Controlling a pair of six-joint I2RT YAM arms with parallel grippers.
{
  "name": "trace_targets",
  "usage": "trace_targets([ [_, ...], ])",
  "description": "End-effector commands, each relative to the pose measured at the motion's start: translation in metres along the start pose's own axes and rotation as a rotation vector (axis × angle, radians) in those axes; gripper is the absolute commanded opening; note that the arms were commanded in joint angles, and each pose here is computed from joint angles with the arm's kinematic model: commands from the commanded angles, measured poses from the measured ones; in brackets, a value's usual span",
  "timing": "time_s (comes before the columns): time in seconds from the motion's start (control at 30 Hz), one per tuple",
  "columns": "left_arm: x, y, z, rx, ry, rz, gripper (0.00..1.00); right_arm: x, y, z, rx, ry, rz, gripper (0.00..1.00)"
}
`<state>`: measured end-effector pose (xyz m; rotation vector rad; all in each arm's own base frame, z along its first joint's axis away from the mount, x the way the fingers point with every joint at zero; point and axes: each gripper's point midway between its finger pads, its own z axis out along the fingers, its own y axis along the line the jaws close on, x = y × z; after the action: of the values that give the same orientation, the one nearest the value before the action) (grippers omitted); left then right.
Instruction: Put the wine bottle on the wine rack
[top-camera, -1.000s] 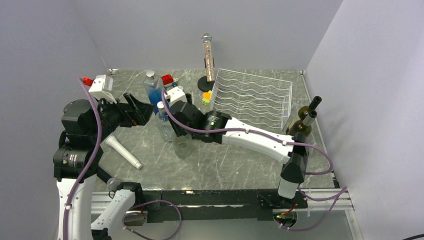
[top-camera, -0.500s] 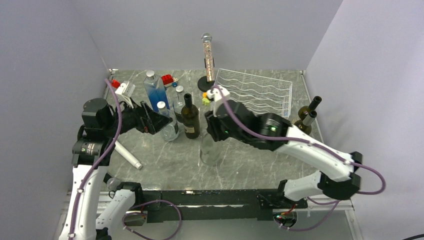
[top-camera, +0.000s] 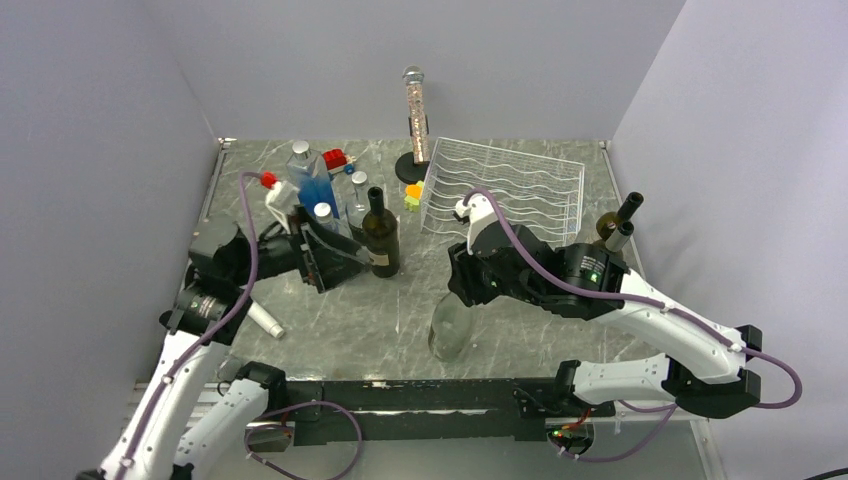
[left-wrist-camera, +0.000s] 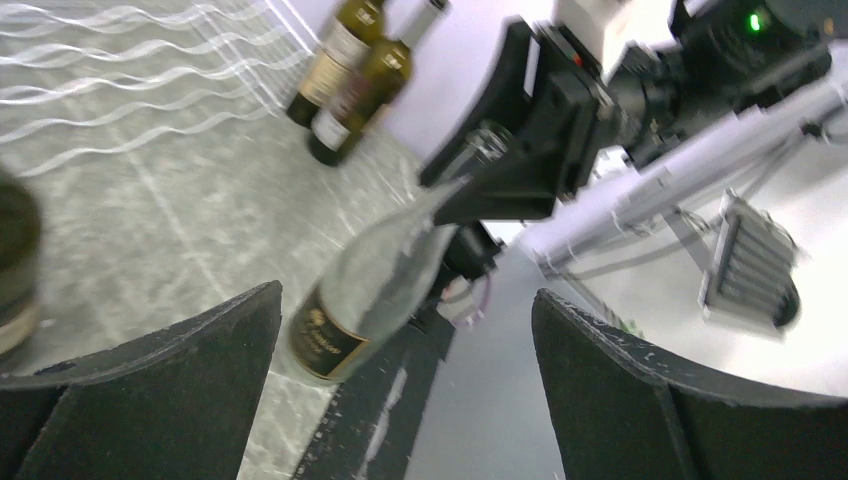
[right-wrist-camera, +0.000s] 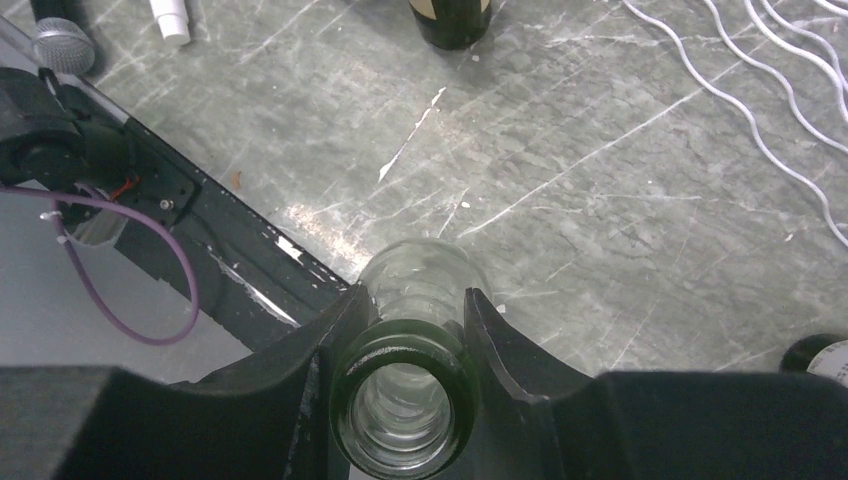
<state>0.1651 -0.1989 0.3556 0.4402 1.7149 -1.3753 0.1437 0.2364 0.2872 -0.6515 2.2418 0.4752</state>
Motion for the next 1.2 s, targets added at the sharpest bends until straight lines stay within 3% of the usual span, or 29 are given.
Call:
trace_targets([
  [0.0, 0.007, -0.026, 0.030, 0.125, 0.036, 0.039, 0.99, -0.055, 0.019, -0.031, -0.129, -0.226, 0.126, 0.00],
  [0.23, 0.057, -0.049, 0.070, 0.220, 0.206, 0.109, 0.99, -0.068, 0.024, -0.055, -0.193, -0.278, 0.161, 0.00],
  [0.53, 0.090, -0.088, 0.082, 0.455, 0.243, 0.163, 0.99, -0.093, 0.032, -0.114, -0.348, -0.405, 0.222, 0.00],
  [0.77, 0.133, -0.091, 0.106, 0.436, 0.312, 0.267, 0.99, -0.102, 0.041, -0.126, -0.376, -0.372, 0.209, 0.00],
  [1.17, 0.141, -0.075, 0.118, 0.353, 0.121, 0.311, 0.99, -0.111, 0.060, -0.130, -0.461, -0.367, 0.211, 0.00],
])
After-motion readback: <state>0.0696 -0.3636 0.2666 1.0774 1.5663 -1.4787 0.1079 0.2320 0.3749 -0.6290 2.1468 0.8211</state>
